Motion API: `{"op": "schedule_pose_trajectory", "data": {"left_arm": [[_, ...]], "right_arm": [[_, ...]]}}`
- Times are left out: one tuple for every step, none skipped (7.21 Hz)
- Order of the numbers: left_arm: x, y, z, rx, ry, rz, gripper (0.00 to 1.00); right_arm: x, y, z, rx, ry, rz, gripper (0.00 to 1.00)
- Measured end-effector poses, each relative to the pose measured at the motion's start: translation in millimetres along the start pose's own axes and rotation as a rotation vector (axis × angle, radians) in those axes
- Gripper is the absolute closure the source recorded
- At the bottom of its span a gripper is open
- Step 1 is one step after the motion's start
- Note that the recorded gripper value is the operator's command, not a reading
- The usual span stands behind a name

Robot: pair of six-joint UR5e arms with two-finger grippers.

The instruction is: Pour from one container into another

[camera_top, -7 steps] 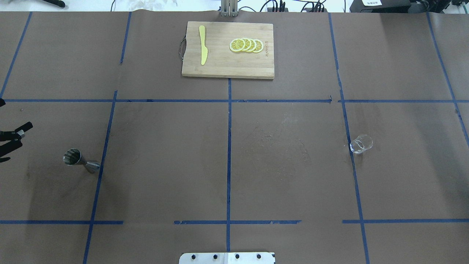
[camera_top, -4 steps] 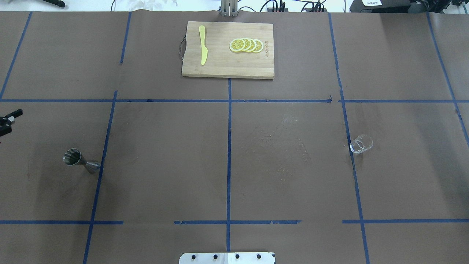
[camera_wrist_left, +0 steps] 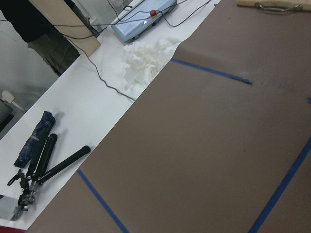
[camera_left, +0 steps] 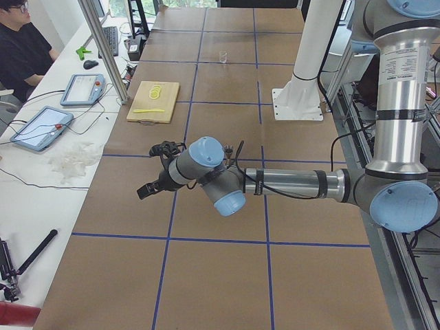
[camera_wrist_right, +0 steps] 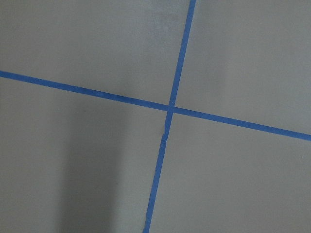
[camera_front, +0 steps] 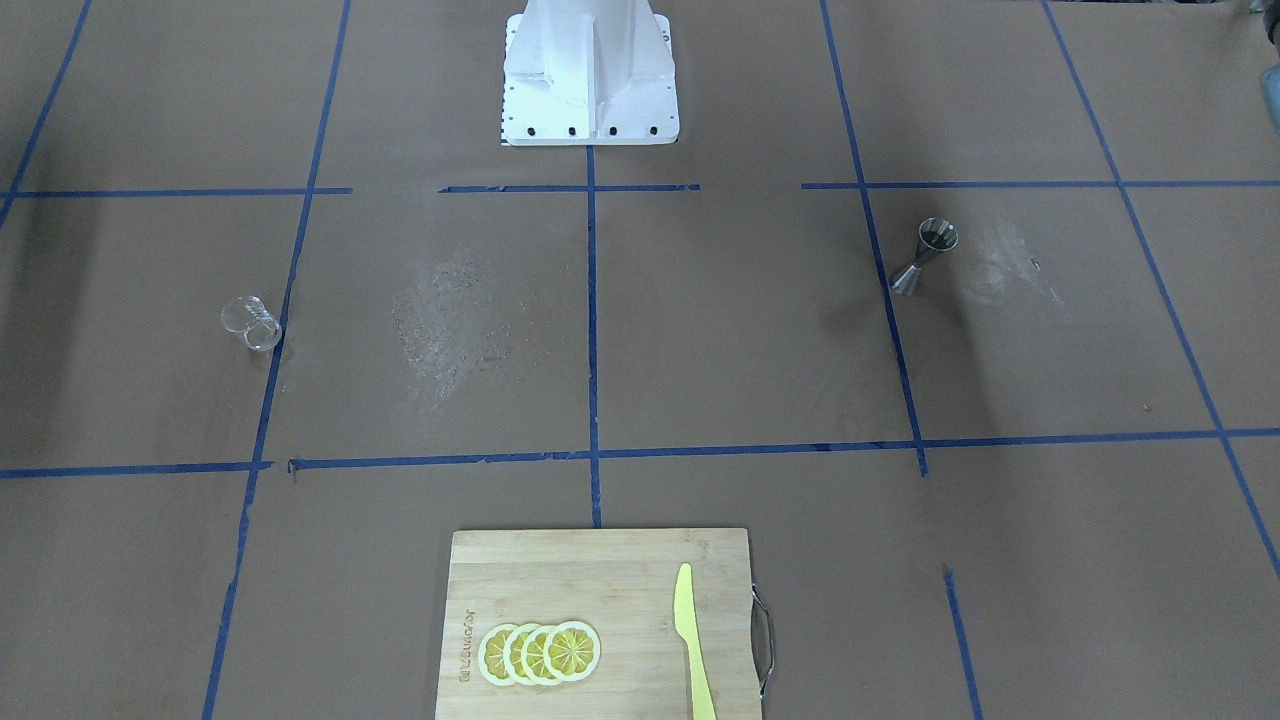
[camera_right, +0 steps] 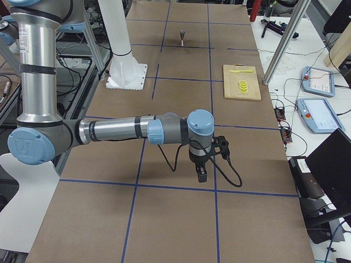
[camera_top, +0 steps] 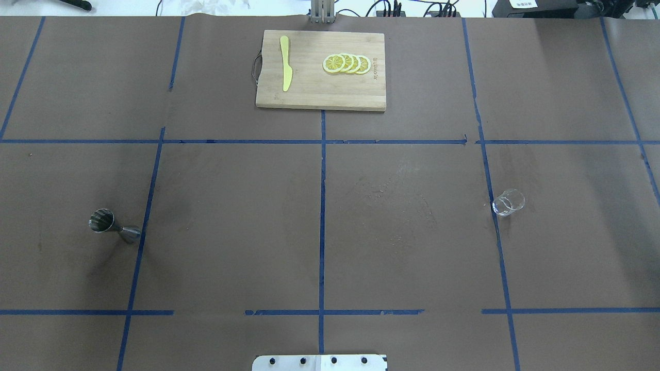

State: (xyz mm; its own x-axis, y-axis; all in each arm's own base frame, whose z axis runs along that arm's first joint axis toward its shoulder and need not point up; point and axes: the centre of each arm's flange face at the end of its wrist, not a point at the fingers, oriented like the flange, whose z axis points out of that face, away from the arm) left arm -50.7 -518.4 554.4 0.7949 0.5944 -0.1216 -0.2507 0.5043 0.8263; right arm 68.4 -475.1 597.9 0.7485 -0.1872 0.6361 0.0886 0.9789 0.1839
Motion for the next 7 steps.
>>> {"op": "schedule_pose_trajectory", "data": {"left_arm": [[-16.4,2.1,-4.4,-0.043,-0.039,-0.025,0.00],[-27.6,15.8,-0.6,-0.099,-0.075,-0.053,0.00],[-38.0,32.1,13.3,-0.187,-0.081,-0.100,0.00],[-50.1,40.4,24.4,-0.278,-0.069,-0.160,0.00],[-58.3,48.7,26.9,-0.342,-0.059,-0.217,0.00],[-57.5,60.8,31.7,-0.401,-0.006,-0.298,0.00],[-48.0,69.3,35.9,-0.449,0.110,-0.427,0.00]], "right_arm": [[0.0,0.1,0.1,0.000,0.000,0.000,0.00],[0.4,0.5,0.5,-0.001,0.000,0.000,0.00],[1.0,1.1,1.2,-0.003,0.000,0.002,0.00],[1.6,2.3,2.0,-0.005,0.000,0.003,0.00],[2.1,3.9,2.9,-0.007,0.000,0.004,0.00],[2.2,4.5,3.0,-0.007,0.000,0.005,0.00],[2.1,5.0,3.0,-0.007,0.000,0.006,0.00]]}}
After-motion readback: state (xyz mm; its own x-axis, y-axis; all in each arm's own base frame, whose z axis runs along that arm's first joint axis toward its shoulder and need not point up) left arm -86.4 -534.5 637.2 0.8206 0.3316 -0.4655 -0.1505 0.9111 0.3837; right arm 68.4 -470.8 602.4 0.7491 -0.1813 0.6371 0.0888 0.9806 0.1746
